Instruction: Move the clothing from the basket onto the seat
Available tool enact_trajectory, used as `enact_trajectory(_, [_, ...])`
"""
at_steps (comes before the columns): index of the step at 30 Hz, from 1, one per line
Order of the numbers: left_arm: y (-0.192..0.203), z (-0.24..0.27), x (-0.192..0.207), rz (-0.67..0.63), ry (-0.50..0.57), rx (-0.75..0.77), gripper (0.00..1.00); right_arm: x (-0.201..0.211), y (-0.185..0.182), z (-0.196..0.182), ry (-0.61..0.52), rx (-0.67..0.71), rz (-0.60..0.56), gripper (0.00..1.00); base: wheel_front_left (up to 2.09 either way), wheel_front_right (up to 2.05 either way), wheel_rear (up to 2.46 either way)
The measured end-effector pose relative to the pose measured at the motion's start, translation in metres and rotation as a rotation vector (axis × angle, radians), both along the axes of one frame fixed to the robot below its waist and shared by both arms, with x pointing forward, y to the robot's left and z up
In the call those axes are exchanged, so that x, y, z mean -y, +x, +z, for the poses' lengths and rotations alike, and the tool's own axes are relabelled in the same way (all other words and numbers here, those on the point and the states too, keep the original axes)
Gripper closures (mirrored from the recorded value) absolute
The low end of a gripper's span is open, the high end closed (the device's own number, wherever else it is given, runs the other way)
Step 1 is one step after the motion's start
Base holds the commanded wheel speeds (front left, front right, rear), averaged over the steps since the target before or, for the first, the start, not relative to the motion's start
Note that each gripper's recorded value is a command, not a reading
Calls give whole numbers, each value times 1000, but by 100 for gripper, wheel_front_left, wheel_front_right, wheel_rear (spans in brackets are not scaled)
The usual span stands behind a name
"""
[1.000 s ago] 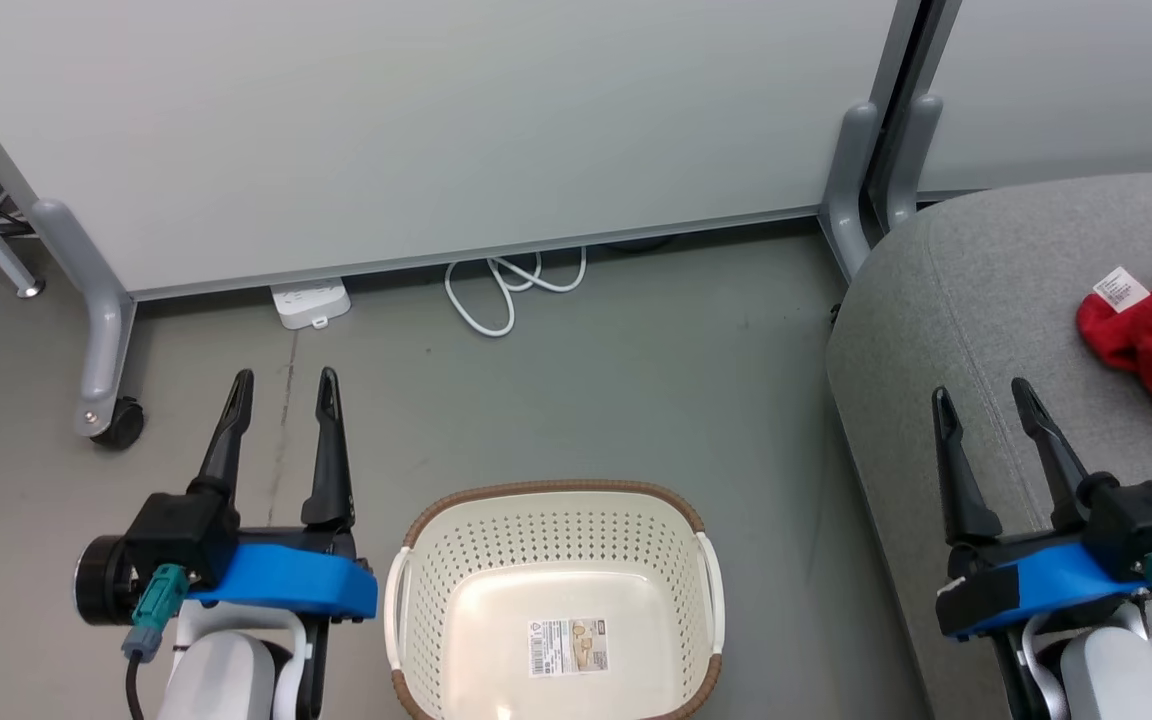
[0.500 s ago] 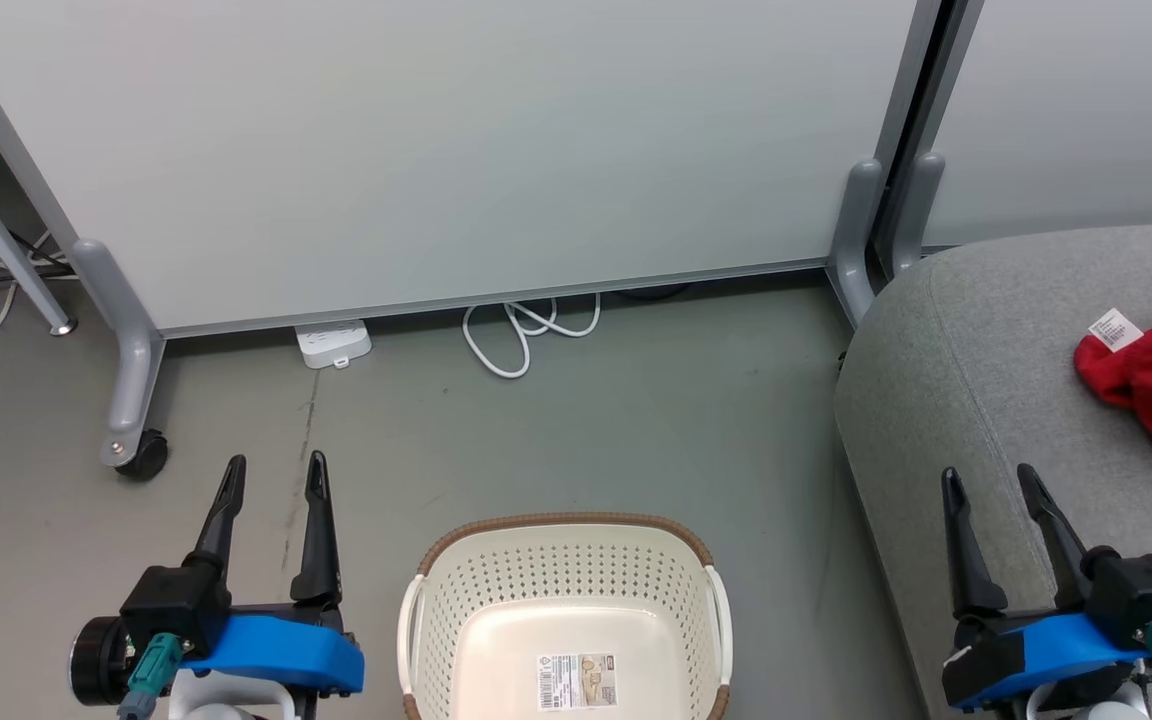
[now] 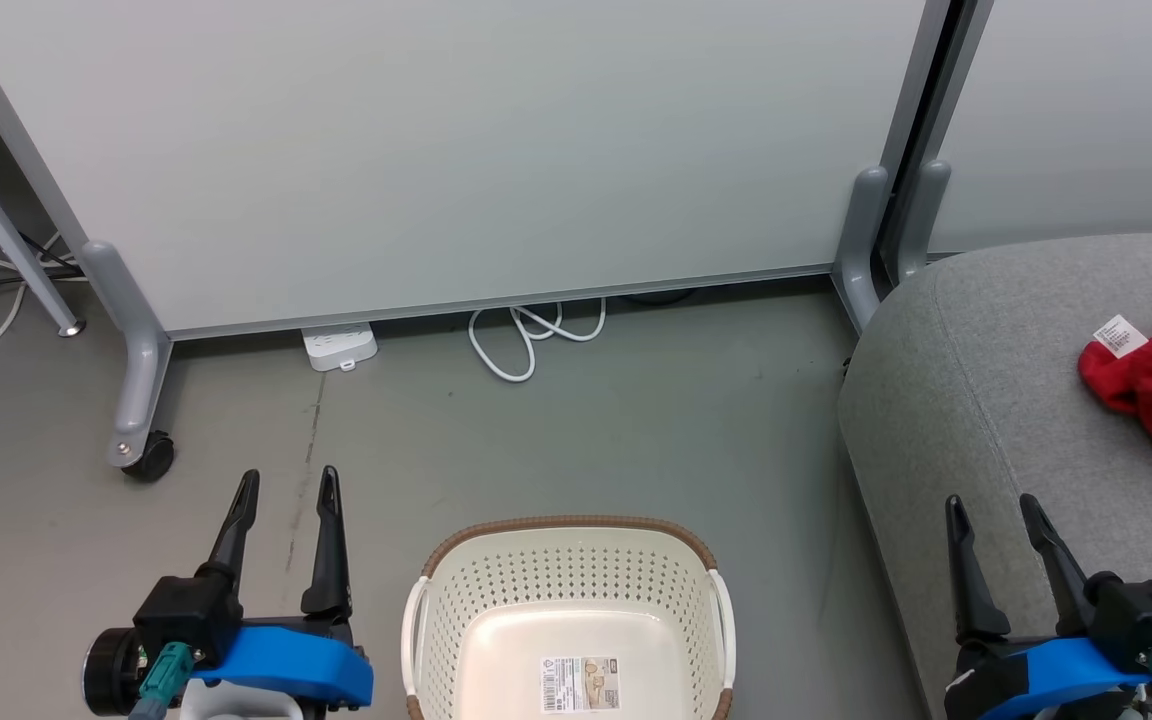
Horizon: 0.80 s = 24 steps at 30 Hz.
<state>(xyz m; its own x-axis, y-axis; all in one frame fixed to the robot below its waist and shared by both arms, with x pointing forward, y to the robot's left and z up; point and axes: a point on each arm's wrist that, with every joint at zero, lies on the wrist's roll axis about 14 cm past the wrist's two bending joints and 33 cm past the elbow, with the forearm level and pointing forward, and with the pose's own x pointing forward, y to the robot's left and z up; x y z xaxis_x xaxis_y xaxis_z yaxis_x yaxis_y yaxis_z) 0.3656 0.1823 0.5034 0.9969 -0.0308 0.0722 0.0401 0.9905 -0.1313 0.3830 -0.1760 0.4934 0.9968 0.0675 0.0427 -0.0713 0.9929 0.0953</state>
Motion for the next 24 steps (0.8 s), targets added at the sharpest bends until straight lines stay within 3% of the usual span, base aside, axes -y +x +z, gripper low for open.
enact_trajectory(4, [0,-2,1,-2,0,-6,0,-2,0,-1,8,-3,6,0,0,0,0])
enact_trajectory(5, [0,-2,1,-2,0,-6,100,-2,0,-1,8,-3,6,100,0,0,0])
enact_trajectory(11, [-12,-30,1,-1,-13,-99,100,-2,-8,-23,20,-79,1,100,0,0,0])
enact_trajectory(24, [-11,-35,-10,58,-252,-142,100,8,-9,-27,262,-123,-62,100,0,0,0])
